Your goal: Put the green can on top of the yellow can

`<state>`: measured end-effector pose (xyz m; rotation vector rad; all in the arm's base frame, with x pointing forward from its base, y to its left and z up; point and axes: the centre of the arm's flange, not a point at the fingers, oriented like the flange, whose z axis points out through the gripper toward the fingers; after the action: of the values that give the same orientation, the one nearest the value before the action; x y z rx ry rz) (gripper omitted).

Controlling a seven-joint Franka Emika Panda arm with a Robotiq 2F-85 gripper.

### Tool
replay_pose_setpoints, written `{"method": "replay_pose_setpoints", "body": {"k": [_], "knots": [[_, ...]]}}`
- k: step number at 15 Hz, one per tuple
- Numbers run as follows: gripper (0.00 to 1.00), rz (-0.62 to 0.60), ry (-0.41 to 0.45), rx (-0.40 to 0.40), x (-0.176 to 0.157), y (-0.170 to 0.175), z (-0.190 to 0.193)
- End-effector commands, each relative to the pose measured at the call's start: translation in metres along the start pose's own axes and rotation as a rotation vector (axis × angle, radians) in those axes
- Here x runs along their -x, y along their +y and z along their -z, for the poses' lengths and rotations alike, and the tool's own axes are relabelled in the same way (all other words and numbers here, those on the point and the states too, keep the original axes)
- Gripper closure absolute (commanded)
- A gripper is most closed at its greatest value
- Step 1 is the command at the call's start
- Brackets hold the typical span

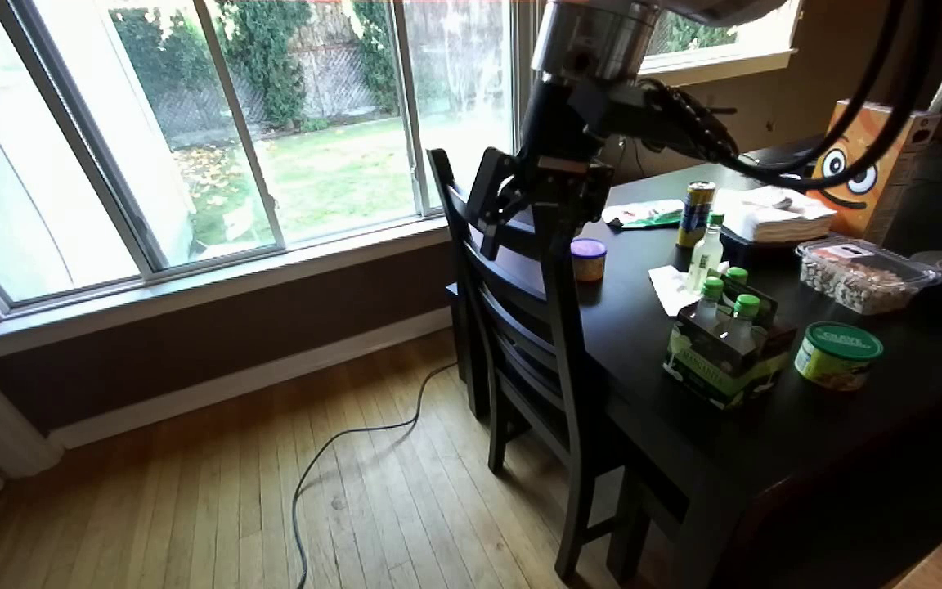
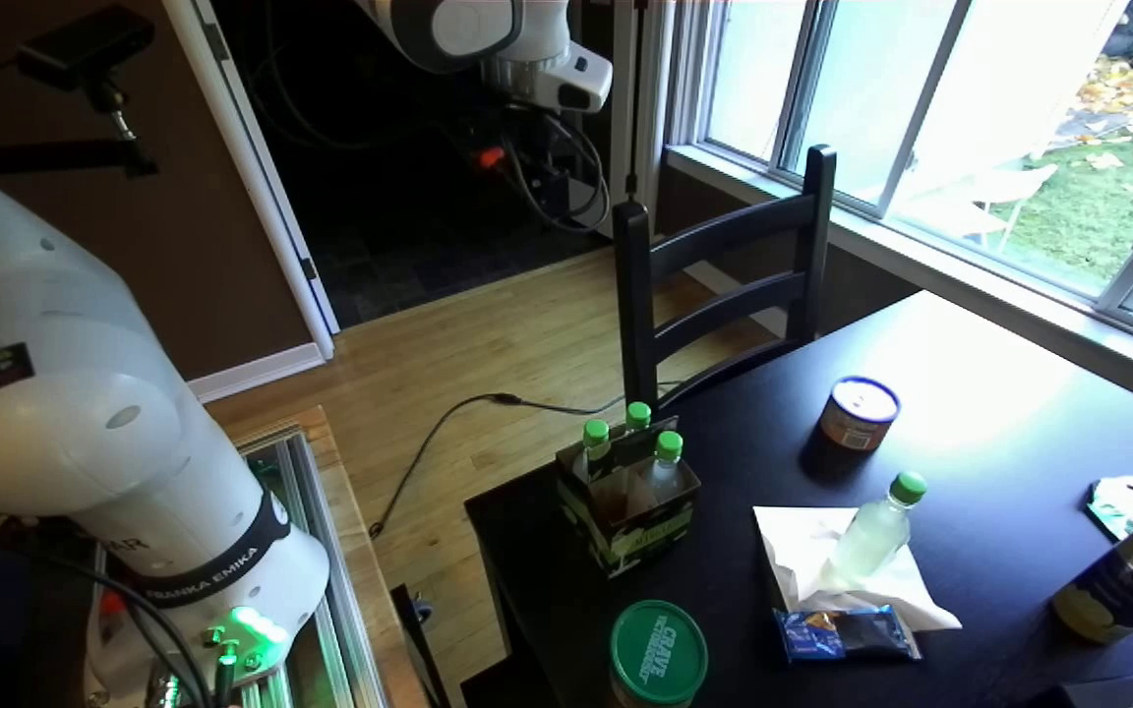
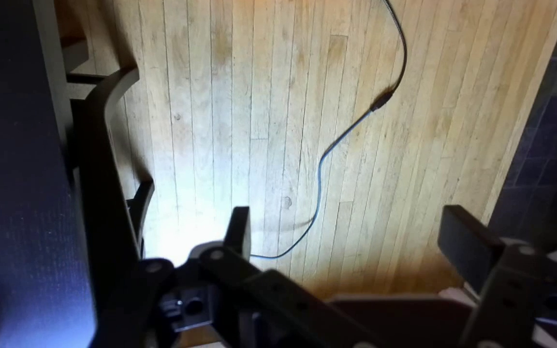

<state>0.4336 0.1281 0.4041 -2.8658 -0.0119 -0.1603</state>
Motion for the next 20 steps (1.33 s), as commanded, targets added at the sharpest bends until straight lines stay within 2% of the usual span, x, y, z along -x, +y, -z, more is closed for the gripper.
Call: {"method": "replay_pose_setpoints", "body": {"k": [1,7,10,12,16,18,20], "knots": [[0.0,-0.163,0.071,-0.073,-0.021,0.035,0.048],[0.0,-0.415,0.244,-0.068,-0.045,0.106,0.122],[0.0,-0.505,0.311,-0.03,-0.059,0.138,0.142],[0.0,-0.561,0.352,0.002,-0.07,0.157,0.148],[0.0,-0.578,0.393,0.124,-0.097,0.181,0.142],[0.0,-0.584,0.384,0.188,-0.109,0.189,0.132],[0.0,-0.61,0.336,0.241,-0.115,0.195,0.118]]}}
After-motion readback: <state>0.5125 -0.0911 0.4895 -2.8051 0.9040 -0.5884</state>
